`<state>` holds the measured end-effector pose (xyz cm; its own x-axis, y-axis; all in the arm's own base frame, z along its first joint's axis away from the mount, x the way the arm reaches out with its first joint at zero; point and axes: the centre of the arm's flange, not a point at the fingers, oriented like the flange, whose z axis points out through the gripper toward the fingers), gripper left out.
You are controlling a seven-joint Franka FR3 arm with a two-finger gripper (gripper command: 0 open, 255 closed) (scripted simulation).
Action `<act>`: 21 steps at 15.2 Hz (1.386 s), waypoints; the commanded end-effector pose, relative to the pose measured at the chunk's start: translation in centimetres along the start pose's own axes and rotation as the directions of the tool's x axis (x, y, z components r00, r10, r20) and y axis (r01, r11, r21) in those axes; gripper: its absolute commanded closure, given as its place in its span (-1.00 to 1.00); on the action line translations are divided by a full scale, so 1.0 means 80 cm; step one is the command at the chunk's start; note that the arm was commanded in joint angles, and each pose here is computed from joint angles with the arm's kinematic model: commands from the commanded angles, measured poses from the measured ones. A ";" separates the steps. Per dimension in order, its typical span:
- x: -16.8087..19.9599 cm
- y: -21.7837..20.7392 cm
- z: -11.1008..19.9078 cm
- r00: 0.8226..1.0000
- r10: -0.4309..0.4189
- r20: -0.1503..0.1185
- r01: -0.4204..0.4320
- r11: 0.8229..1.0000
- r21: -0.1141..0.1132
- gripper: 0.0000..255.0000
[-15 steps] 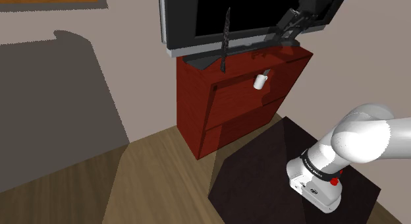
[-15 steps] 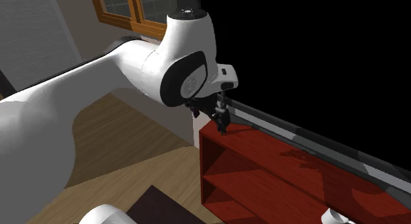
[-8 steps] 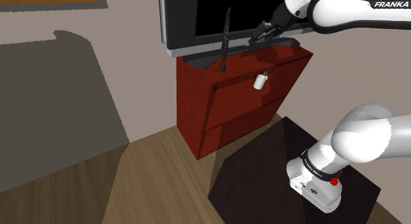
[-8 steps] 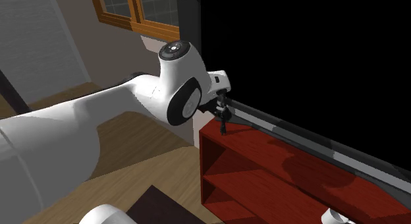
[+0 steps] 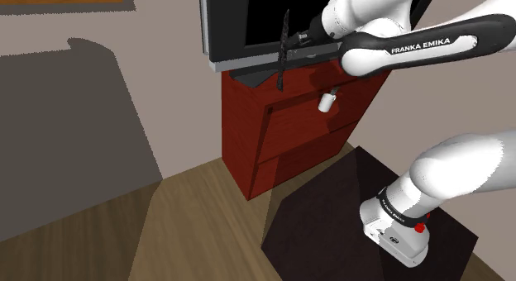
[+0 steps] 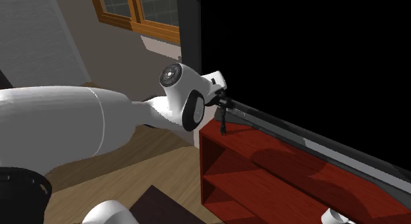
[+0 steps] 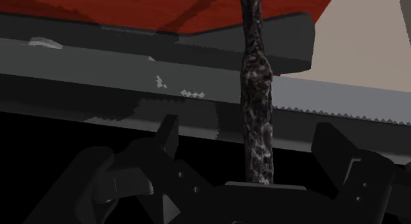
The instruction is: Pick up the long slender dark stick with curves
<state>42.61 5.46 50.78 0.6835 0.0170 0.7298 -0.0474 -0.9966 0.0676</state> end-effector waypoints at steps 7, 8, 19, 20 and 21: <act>-0.009 -0.018 0.055 0.993 -0.021 -0.119 0.020 1.000 -0.010 -1.00; -0.014 -0.019 0.059 0.993 -0.021 -0.119 0.020 1.000 -0.010 -1.00; -0.026 -0.020 0.072 0.993 -0.021 -0.119 0.020 1.000 -0.010 1.00; -0.027 -0.020 0.072 0.993 -0.021 -0.119 0.020 1.000 -0.010 1.00; -0.026 -0.020 0.072 0.993 -0.021 -0.119 0.020 1.000 -0.010 1.00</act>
<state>45.33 6.51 45.37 0.5893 0.0470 0.8065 -0.0446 -0.9949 0.0905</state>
